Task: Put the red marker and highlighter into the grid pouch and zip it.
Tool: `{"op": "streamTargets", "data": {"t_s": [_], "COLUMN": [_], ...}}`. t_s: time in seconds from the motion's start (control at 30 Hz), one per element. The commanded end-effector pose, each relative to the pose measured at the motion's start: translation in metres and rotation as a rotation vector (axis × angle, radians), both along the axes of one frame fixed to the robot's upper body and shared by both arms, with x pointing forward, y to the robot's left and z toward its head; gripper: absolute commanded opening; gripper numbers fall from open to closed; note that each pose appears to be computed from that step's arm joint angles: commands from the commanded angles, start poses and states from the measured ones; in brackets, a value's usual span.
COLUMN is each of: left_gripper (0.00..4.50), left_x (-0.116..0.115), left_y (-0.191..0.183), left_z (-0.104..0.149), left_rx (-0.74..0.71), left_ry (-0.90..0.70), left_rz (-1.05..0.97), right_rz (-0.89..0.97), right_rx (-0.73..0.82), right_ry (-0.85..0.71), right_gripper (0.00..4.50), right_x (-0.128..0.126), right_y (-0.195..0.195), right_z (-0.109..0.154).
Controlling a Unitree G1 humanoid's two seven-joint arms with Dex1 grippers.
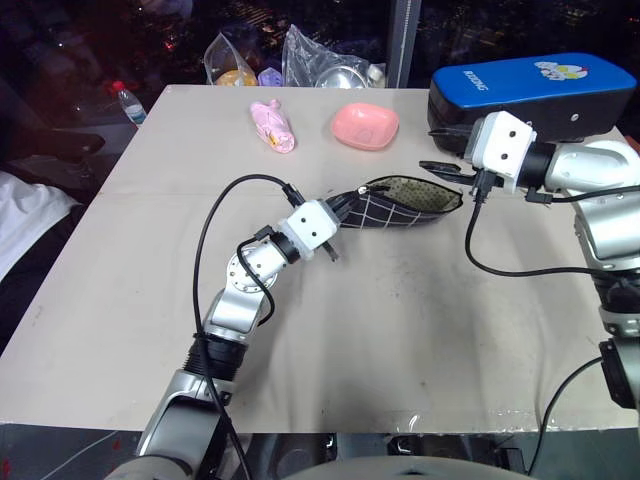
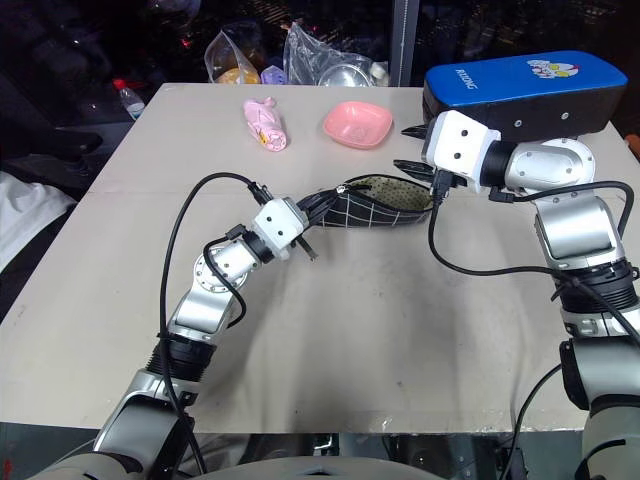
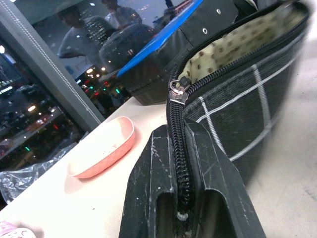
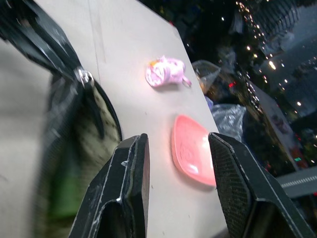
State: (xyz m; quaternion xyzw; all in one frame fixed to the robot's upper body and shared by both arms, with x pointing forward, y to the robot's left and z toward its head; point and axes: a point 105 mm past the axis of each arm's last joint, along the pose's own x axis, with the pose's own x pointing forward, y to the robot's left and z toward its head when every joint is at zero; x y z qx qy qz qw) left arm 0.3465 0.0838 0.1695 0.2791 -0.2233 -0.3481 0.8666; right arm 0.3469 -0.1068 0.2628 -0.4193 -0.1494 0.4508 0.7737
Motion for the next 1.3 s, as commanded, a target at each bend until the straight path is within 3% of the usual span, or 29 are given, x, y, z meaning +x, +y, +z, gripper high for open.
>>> {"op": "streamTargets", "data": {"t_s": [0.03,0.23,0.57,0.87,1.3], "left_gripper": [0.00,0.00,0.00,0.00,0.00], "left_x": [-0.008,-0.018,-0.021,-0.020,-0.020], "left_y": [-0.003,-0.008,-0.012,-0.013,-0.013], "left_z": [0.013,-0.009,-0.016,-0.016,-0.016], "left_rx": [0.012,0.056,0.069,0.060,0.071], "left_ry": [-0.080,-0.017,0.006,0.010,0.008], "left_rz": [-0.023,-0.063,-0.074,-0.073,-0.076], "right_rz": [0.038,-0.010,-0.042,-0.040,-0.063], "right_rx": [0.007,-0.061,-0.071,-0.078,-0.133], "right_ry": [-0.021,-0.009,0.029,0.035,-0.023], "right_gripper": [1.88,1.88,1.88,1.88,1.88], "right_x": [-0.009,-0.005,-0.011,-0.018,0.000], "right_y": [0.012,0.018,0.024,0.024,0.030], "right_z": [-0.002,-0.041,-0.061,-0.064,-0.074]}}
